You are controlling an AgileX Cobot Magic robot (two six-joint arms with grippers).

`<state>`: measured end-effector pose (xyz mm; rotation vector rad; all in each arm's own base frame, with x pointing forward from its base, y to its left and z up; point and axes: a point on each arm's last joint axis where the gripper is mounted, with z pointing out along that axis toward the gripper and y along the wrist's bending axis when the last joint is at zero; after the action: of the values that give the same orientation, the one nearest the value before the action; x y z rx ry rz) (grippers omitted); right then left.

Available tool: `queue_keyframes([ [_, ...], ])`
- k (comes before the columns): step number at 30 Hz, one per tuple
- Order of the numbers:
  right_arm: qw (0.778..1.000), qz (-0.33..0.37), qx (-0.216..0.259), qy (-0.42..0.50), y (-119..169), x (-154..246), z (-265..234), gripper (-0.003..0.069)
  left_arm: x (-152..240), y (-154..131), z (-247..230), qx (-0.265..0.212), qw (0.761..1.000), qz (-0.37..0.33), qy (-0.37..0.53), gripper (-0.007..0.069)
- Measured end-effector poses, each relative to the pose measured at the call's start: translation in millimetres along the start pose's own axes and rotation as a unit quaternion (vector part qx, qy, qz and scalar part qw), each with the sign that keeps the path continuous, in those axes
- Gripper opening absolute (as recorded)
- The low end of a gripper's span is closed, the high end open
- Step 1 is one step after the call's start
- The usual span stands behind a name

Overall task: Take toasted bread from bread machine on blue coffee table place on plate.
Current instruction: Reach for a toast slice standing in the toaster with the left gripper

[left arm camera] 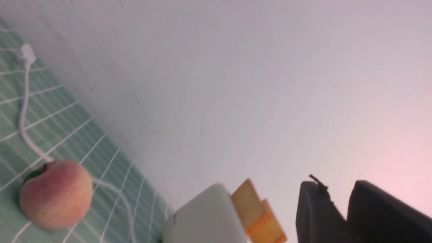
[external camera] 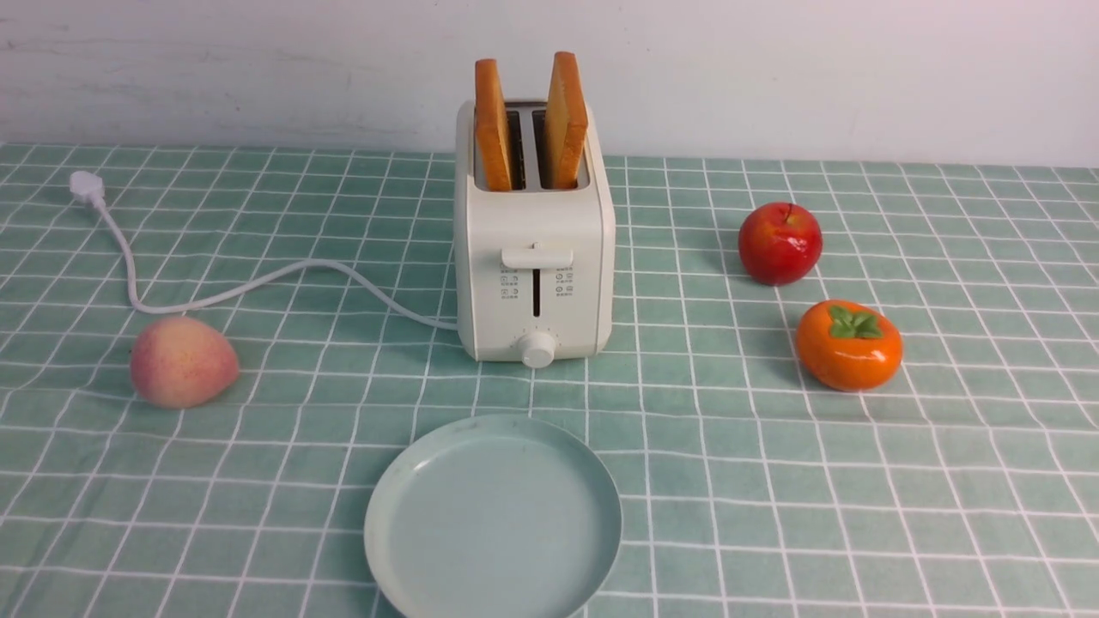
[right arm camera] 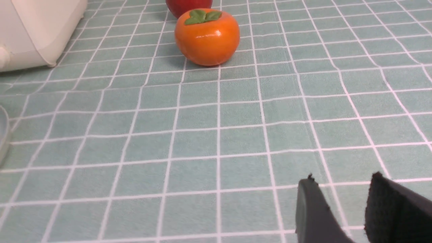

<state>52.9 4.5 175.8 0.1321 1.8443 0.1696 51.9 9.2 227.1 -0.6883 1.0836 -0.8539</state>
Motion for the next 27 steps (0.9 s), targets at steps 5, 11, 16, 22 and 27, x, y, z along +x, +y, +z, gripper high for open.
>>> queue_keyframes([
  [5, 0.988, 0.136, -0.042, -0.053, 6, -9, 0, 0.024, -9, -19, 2, 0.02, 0.999, -0.039, -0.002, 0.0041],
  [11, 0.967, 0.227, -0.06, -0.1, 6, -19, -2, 0.024, -46, -103, 10, 0.067, 0.995, 0.044, 0.054, -0.0014],
  [16, 0.964, 0.237, -0.061, -0.106, 6, -20, -2, 0.024, -36, -122, 47, -0.058, 0.962, 0.122, 0.239, -0.0014],
  [22, 0.959, 0.243, -0.057, -0.138, 3, -25, -3, 0.024, 12, -87, 113, -0.226, 0.819, 0.171, 0.5, -0.0014],
  [27, 0.953, 0.254, -0.057, -0.157, 2, -29, -5, 0.0211, 48, -54, 153, -0.248, 0.755, 0.164, 0.585, -0.0014],
])
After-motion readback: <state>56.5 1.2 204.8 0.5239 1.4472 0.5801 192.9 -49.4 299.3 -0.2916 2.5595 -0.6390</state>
